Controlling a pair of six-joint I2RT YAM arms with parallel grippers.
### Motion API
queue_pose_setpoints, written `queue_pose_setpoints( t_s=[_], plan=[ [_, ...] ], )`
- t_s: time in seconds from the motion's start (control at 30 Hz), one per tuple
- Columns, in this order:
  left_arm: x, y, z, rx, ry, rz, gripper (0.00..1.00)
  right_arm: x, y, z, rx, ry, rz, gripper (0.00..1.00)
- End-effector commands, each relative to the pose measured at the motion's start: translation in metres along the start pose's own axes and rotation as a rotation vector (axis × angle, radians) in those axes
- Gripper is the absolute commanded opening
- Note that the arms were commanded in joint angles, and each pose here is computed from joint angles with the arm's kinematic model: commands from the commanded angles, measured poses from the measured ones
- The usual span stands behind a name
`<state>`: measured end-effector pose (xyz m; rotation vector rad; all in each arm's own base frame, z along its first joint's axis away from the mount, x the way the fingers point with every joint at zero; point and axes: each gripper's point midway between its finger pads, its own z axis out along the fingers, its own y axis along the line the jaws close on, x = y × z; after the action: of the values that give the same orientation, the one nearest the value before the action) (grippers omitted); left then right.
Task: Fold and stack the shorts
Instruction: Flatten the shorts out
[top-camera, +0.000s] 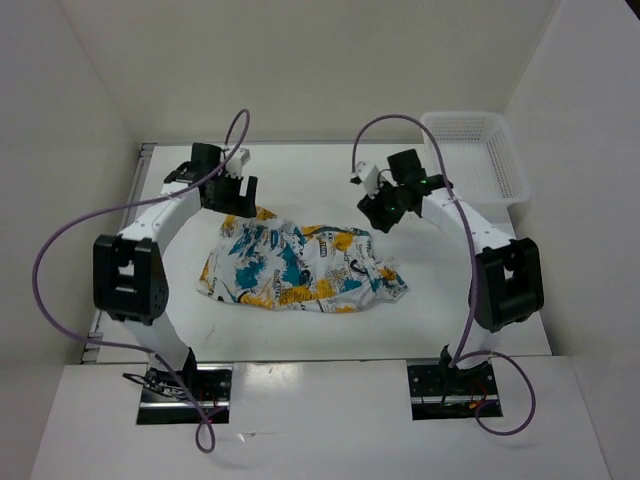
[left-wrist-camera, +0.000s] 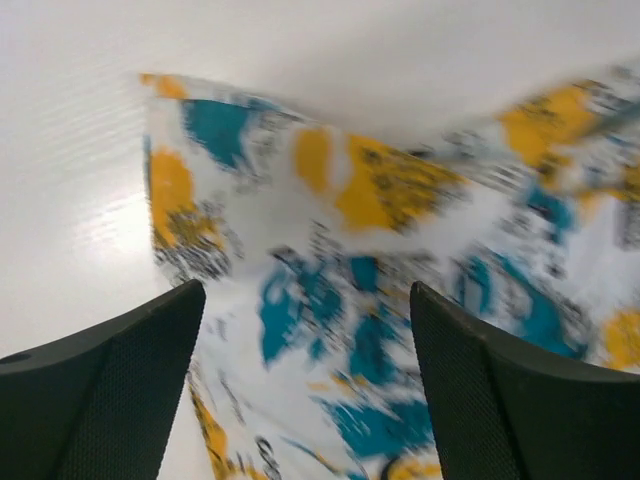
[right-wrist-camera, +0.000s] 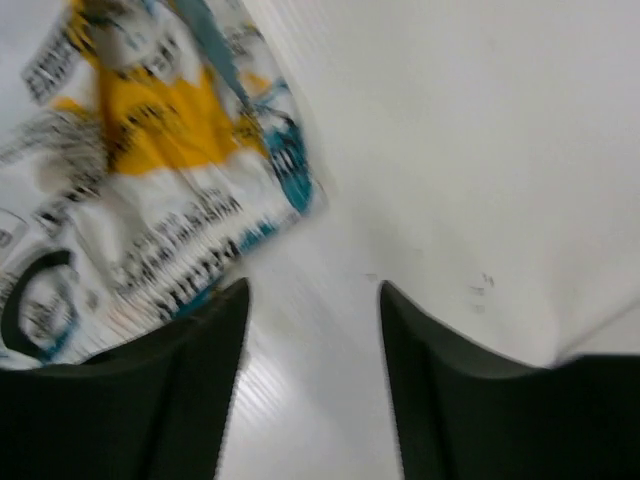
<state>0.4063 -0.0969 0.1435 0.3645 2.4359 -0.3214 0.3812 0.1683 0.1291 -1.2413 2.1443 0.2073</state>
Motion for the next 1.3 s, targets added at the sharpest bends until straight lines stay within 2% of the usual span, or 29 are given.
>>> queue_pose_setpoints(
  t_s=[0.0,0.03,0.1,0.2,0.33,0.47,0.63,0.7,0.77,0.87,0.93,0.97,1.0,1.03,1.07,1.13,1.17,1.27],
  plan=[
    [0.020,0.039,0.043,-0.040,0.087,-0.069,0.93,0.027,0.007,-0.014,-0.090,0.046,0.064,0.65],
    [0.021,0.040,0.049,-0.039,0.096,-0.071,0.93,0.042,0.014,-0.018,-0.113,0.084,0.069,0.68],
    [0.036,0.047,0.072,-0.041,0.161,-0.087,1.00,0.054,0.030,-0.017,-0.183,0.107,0.056,0.76],
    [0.041,0.048,0.093,-0.012,0.212,-0.103,1.00,0.070,0.046,-0.015,-0.235,0.146,0.071,0.77],
    [0.043,0.037,0.103,0.059,0.202,-0.110,1.00,0.053,0.051,-0.005,-0.260,0.087,0.102,0.78],
    [0.056,0.035,0.107,0.072,0.240,-0.123,0.98,0.035,0.030,0.022,-0.200,0.029,0.159,0.78],
    [0.075,0.034,0.104,0.068,0.300,-0.140,0.45,0.015,-0.003,0.057,-0.102,-0.020,0.265,0.78],
    [0.082,0.035,0.100,0.055,0.312,-0.141,0.38,0.013,-0.009,0.072,-0.087,-0.028,0.329,0.78],
    [0.077,0.034,0.095,0.053,0.292,-0.135,0.24,0.014,-0.017,0.081,-0.046,-0.019,0.385,0.78],
    [0.075,0.032,0.088,0.052,0.286,-0.133,0.09,0.023,-0.025,0.094,-0.008,0.001,0.386,0.78],
    [0.074,0.031,0.085,0.052,0.284,-0.133,0.07,0.029,-0.022,0.100,-0.016,0.017,0.391,0.77],
    [0.072,0.033,0.083,0.042,0.286,-0.131,0.07,0.030,-0.016,0.105,-0.054,0.014,0.386,0.62],
    [0.075,0.034,0.082,0.034,0.296,-0.132,0.00,0.032,-0.010,0.107,-0.083,0.020,0.374,0.53],
    [0.064,0.034,0.079,0.031,0.270,-0.125,0.00,0.039,-0.002,0.108,-0.121,0.042,0.374,0.43],
    [0.056,0.042,0.077,0.006,0.251,-0.125,0.00,0.034,-0.001,0.106,-0.137,0.032,0.363,0.25],
    [0.039,0.048,0.069,-0.034,0.207,-0.108,0.00,0.023,-0.005,0.103,-0.147,0.009,0.348,0.07],
    [0.025,0.056,0.066,-0.074,0.178,-0.096,0.00,0.018,-0.012,0.101,-0.125,0.001,0.342,0.00],
    [-0.019,0.077,0.046,-0.183,0.070,-0.073,0.00,-0.032,-0.048,0.085,-0.044,-0.106,0.311,0.00]
  ],
)
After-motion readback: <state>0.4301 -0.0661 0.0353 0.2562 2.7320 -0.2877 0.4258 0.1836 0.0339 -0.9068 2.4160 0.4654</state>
